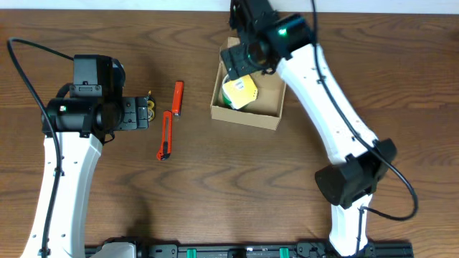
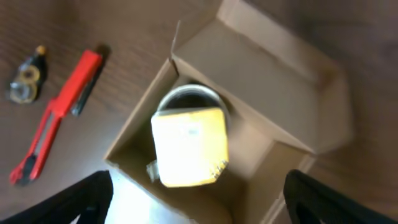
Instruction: Pack container
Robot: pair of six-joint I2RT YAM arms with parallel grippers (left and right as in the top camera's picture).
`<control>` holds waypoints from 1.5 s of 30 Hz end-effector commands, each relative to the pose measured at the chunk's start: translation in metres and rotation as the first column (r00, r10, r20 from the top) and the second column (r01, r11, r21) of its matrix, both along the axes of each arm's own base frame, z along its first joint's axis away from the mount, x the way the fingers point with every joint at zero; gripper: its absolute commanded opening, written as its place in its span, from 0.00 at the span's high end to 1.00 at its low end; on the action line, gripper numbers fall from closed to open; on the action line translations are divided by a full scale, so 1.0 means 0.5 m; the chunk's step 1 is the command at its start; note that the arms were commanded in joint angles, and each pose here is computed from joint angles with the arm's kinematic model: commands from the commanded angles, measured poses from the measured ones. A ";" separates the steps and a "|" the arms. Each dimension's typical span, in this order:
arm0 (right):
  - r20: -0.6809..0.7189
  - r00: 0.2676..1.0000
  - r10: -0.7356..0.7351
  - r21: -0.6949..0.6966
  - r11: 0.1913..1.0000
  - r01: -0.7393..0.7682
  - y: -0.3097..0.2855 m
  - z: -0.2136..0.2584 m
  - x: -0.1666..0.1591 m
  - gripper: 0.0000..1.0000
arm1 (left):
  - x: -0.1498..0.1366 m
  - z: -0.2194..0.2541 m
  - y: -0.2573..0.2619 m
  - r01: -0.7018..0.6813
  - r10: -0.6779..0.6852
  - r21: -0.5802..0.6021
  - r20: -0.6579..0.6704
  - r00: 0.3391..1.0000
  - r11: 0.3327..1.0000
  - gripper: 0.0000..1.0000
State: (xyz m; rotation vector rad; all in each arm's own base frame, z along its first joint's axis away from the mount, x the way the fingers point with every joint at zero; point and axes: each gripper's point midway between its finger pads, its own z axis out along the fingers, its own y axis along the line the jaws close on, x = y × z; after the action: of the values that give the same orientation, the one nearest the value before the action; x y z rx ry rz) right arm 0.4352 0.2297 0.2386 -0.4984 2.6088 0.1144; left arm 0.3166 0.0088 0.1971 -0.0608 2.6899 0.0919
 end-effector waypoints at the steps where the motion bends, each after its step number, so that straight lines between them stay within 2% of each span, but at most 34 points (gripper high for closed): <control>1: 0.118 0.993 0.004 -0.063 0.998 0.003 -0.028 0.094 0.003 0.10 | 0.007 0.013 0.005 -0.001 0.001 0.008 0.017 1.000 1.000 0.05; 3: 0.170 0.985 -0.024 -0.088 0.995 0.040 -0.056 0.144 -0.005 0.09 | 0.007 0.013 0.005 -0.001 0.001 0.008 0.017 1.000 1.000 0.05; 6: 0.236 0.970 -0.054 -0.056 0.996 0.069 -0.088 0.213 -0.020 0.07 | 0.007 0.013 0.005 -0.001 0.001 0.008 0.017 1.000 1.000 0.04; 10: 0.330 0.928 -0.175 -0.023 0.981 0.193 -0.199 0.305 -0.042 0.04 | 0.017 0.018 -0.008 -0.003 0.004 -0.035 0.040 0.999 0.999 0.05; 15: 0.394 0.817 -0.421 0.133 0.906 0.402 -0.389 0.407 -0.086 0.01 | 0.014 0.019 -0.066 0.011 -0.004 -0.217 0.035 0.999 0.976 0.05; 18: 0.367 0.799 -0.477 0.196 0.879 0.435 -0.451 0.419 -0.107 0.01 | 0.009 0.026 -0.112 0.061 -0.053 -0.337 0.032 0.998 0.940 0.04; 22: 0.303 0.793 -0.528 0.187 0.849 0.494 -0.501 0.393 -0.128 0.01 | 0.015 0.053 -0.168 0.152 -0.127 -0.468 0.083 0.988 0.871 0.05; 26: 0.246 0.805 -0.539 0.153 0.842 0.517 -0.511 0.364 -0.143 0.01 | 0.020 0.067 -0.164 0.150 -0.123 -0.446 0.088 0.988 0.882 0.00; 27: 0.235 0.809 -0.538 0.146 0.843 0.518 -0.510 0.358 -0.145 0.01 | 0.021 0.069 -0.150 0.123 -0.105 -0.405 0.068 0.992 0.906 0.07; 29: 0.226 0.812 -0.538 0.140 0.843 0.520 -0.510 0.355 -0.149 0.01 | 0.021 0.072 -0.130 0.087 -0.081 -0.338 0.031 0.996 0.937 0.11; 32: 0.222 0.813 -0.538 0.138 0.843 0.520 -0.509 0.353 -0.151 0.01 | 0.022 0.068 -0.097 0.069 -0.081 -0.188 -0.060 0.995 0.980 0.14; 34: 0.222 0.813 -0.538 0.138 0.843 0.520 -0.509 0.353 -0.151 0.01 | 0.030 0.058 -0.098 0.100 -0.117 -0.134 -0.130 0.985 0.986 0.14; 39: 0.222 0.813 -0.538 0.138 0.843 0.520 -0.509 0.353 -0.151 0.01 | 0.074 0.012 -0.125 0.160 -0.177 -0.086 -0.243 0.954 0.983 0.16; 43: 0.222 0.813 -0.538 0.138 0.843 0.520 -0.509 0.353 -0.151 0.01 | 0.114 -0.048 -0.147 0.198 -0.214 -0.083 -0.283 0.935 0.977 0.30; 45: 0.222 0.813 -0.538 0.138 0.843 0.520 -0.509 0.353 -0.151 0.01 | 0.127 -0.077 -0.155 0.225 -0.239 -0.079 -0.304 0.922 0.971 0.30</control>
State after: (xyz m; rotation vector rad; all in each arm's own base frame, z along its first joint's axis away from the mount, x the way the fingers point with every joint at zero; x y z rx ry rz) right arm 0.3603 -0.0224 0.4163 0.2204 2.3745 -0.0465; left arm 0.3714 -0.0684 0.1689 0.2013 2.9858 -0.0860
